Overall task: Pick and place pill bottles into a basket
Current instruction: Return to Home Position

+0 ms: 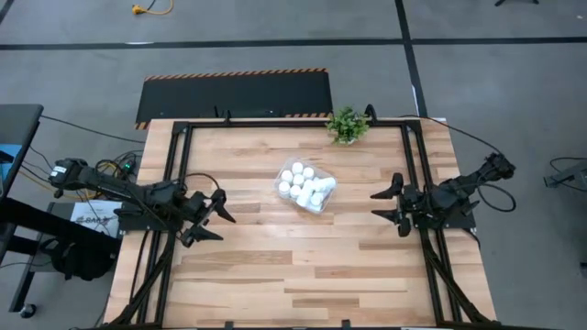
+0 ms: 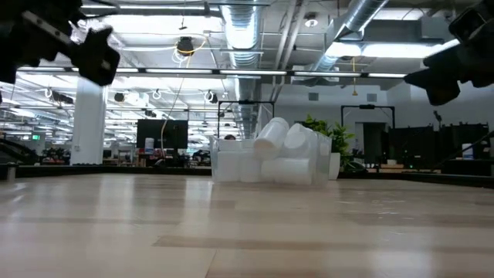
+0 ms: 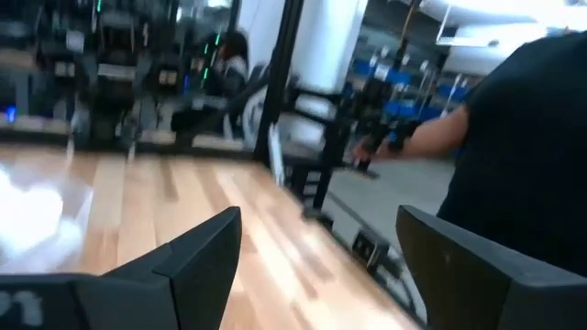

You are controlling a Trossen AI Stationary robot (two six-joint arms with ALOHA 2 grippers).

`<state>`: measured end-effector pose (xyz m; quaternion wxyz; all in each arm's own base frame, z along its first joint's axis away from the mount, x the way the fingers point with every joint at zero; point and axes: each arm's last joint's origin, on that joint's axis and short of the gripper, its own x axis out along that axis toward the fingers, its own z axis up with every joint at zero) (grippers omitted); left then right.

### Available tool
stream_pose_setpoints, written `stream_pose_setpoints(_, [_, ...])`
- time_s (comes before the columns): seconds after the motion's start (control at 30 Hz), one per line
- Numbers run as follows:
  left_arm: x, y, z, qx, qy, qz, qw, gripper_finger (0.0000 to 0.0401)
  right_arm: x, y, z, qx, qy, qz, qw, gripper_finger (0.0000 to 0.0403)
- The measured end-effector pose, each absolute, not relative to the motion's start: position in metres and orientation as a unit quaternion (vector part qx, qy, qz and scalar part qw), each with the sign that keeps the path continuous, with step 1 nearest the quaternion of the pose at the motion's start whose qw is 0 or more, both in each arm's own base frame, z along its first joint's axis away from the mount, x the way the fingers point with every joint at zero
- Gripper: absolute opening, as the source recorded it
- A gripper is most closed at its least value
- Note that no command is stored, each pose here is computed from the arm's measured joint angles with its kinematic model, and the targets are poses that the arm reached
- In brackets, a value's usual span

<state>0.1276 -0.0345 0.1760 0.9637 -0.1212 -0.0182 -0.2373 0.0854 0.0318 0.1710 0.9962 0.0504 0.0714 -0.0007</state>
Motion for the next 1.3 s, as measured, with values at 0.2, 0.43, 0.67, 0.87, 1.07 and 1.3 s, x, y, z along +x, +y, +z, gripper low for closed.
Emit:
stream_pose_setpoints(0.2, [0.116,-0.03,0.187,-0.121,-0.065,-0.24,0.961,0.0279,0.085,0.031,0.172,0.037,0.066,-0.001,0.997,0.0218])
stream_pose_setpoints(0.43, [0.094,-0.025,0.195,-0.151,-0.107,-0.244,0.952,0.0279,0.084,0.032,0.17,0.018,0.075,0.006,0.997,0.0218])
stream_pose_setpoints(0.67, [0.094,-0.023,0.183,-0.2,-0.02,-0.199,0.959,0.0279,0.084,0.032,0.17,-0.008,0.074,0.019,0.997,0.0218])
stream_pose_setpoints(0.87, [0.095,-0.02,0.174,-0.181,-0.018,-0.145,0.973,0.0279,0.084,0.033,0.17,-0.011,0.074,0.034,0.997,0.0218])
stream_pose_setpoints(1.07, [0.095,-0.019,0.171,-0.175,-0.004,-0.119,0.977,0.0279,0.084,0.033,0.17,0.015,0.075,0.032,0.997,0.0218])
stream_pose_setpoints(1.3, [0.095,-0.019,0.17,-0.148,-0.007,-0.119,0.982,0.0279,0.083,0.033,0.169,0.053,0.092,0.041,0.993,0.0218])
